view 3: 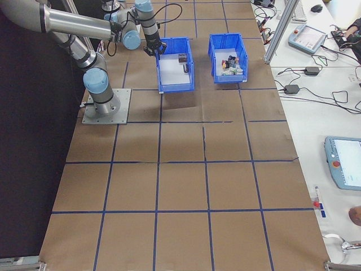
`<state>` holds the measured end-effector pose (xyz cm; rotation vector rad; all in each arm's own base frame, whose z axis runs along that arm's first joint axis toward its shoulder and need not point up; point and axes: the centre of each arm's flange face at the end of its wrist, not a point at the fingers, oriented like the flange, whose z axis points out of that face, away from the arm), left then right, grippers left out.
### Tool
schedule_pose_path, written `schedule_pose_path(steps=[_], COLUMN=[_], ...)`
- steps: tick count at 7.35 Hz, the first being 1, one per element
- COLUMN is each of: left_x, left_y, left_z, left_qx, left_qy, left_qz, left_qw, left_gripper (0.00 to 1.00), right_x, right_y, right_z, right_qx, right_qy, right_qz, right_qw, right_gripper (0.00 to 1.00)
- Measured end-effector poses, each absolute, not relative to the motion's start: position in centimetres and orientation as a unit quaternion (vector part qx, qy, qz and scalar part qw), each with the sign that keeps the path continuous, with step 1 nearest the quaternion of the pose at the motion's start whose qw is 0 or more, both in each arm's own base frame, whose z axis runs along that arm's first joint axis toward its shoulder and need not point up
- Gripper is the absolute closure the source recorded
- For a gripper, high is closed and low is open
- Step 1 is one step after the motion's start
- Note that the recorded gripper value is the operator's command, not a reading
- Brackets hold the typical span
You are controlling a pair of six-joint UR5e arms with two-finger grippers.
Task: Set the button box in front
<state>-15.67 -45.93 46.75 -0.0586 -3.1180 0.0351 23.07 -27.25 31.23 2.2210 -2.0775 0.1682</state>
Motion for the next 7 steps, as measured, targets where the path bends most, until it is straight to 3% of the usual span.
schedule_pose_path(steps=[7], left_x=[-14.0], left_y=[-45.5], left_z=[47.3], left_qx=[-0.059], left_qy=[-0.998], left_qz=[0.014], left_qw=[0.01], left_gripper=[0.0], right_x=[30.9], right_y=[-26.9], right_z=[27.9], right_qx=[0.698], right_qy=[-0.709], right_qz=[0.07], right_qw=[0.068], right_gripper=[0.98])
